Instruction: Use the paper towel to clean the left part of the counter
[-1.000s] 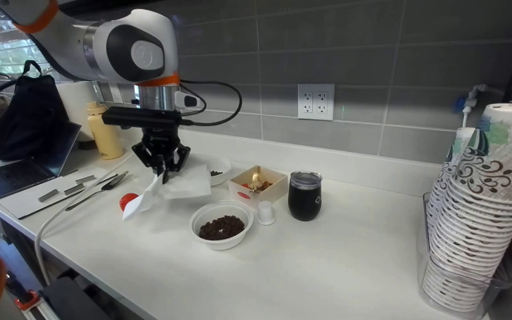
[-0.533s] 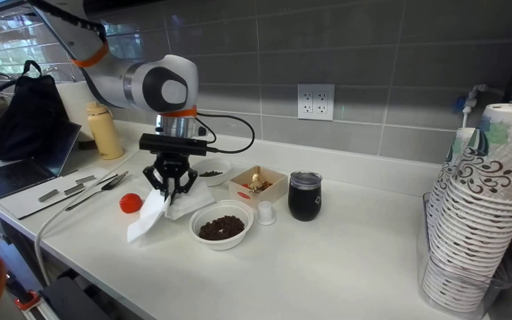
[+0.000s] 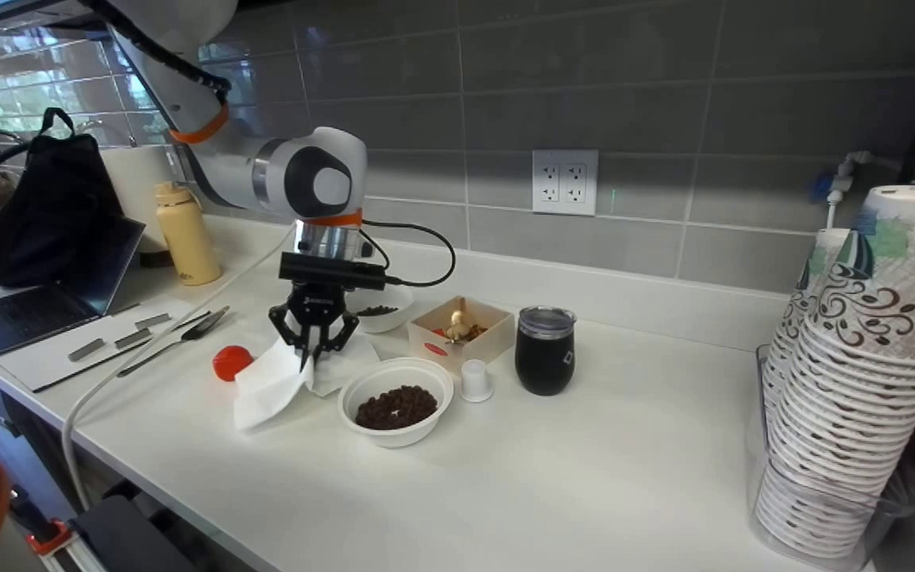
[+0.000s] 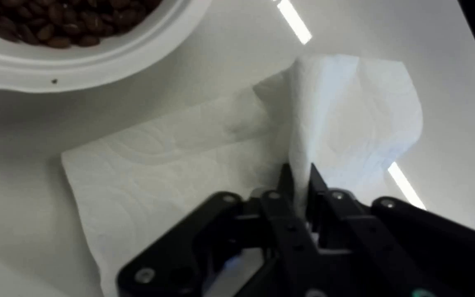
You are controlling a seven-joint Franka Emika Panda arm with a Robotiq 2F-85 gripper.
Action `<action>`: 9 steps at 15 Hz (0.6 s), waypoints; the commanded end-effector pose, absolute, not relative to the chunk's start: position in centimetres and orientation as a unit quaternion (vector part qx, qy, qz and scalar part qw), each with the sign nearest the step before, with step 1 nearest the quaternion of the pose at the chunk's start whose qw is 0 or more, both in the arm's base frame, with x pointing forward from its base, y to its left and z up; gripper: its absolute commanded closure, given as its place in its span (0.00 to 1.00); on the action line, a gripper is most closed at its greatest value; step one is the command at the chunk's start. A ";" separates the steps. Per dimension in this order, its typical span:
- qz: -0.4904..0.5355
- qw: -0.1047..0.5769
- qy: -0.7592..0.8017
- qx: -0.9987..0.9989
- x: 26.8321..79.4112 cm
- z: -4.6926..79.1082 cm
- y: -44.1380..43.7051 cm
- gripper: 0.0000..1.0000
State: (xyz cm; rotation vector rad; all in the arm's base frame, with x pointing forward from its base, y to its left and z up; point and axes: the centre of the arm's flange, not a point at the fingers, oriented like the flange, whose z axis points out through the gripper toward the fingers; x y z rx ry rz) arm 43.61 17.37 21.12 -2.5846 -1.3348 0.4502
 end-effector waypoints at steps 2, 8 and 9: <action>0.155 0.086 -0.467 -0.866 44.6 22.1 17.0 0.53; 0.163 0.076 -0.429 -0.885 41.5 26.7 15.8 0.07; 0.160 0.073 -0.417 -0.892 41.0 27.7 15.6 0.01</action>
